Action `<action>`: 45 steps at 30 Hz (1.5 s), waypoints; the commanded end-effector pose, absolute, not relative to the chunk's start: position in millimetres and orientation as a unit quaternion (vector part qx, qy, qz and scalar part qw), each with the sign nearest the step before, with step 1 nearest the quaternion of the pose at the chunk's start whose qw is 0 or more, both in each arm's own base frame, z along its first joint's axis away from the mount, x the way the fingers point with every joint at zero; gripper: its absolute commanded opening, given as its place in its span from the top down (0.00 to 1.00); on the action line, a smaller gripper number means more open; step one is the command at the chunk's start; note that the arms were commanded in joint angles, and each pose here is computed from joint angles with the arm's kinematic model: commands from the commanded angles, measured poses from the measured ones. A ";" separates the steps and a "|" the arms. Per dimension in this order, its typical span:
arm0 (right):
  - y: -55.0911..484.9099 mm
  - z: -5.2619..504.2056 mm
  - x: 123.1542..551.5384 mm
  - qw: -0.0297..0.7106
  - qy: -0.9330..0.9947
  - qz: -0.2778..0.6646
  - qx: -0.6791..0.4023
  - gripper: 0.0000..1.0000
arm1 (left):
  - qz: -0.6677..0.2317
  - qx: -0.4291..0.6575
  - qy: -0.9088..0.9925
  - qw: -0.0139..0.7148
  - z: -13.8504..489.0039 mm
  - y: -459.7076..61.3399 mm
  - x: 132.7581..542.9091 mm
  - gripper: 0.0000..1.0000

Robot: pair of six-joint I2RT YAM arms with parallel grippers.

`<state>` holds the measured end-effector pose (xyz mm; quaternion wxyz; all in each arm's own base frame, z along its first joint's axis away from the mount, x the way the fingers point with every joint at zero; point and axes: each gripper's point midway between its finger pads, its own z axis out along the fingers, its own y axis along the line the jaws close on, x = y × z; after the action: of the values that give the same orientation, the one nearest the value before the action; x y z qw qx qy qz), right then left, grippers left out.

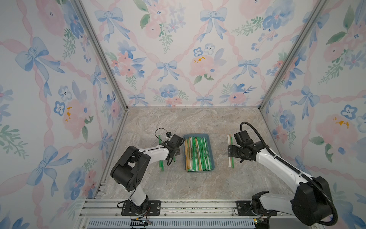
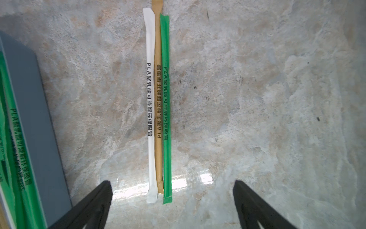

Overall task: Put the straws into the storage box
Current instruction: Pick up the straw from the center of the board, then place the straw in the storage box.

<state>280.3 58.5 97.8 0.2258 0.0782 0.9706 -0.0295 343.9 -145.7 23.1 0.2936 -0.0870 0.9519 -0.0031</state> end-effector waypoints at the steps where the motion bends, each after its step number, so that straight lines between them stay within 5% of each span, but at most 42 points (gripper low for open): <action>1: 45.6 83.8 271.4 0.199 0.976 -0.053 0.077 0.02 | 0.011 -0.081 0.964 0.255 3.4 -137.2 326.8 0.91; 4: 43.4 78.4 274.1 0.195 0.976 -0.053 0.077 0.00 | -0.001 -0.079 0.961 0.265 13.5 -140.9 327.0 1.00; 22: 43.4 45.8 295.2 0.161 0.981 -0.010 0.111 0.29 | -0.143 -0.027 0.936 0.320 89.4 -254.5 303.1 1.00; 32: 43.7 31.5 301.8 0.141 0.982 -0.002 0.124 0.40 | -0.169 0.004 0.944 0.285 75.4 -304.9 287.9 1.00; 45: 36.0 24.0 302.3 0.120 0.985 -0.035 0.119 0.58 | -0.155 0.016 0.954 0.258 51.5 -303.1 270.9 0.96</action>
<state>302.4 42.6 22.7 0.1273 0.1160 0.9849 -0.0177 279.5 -308.0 63.0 0.2724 0.0167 0.9475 -0.1665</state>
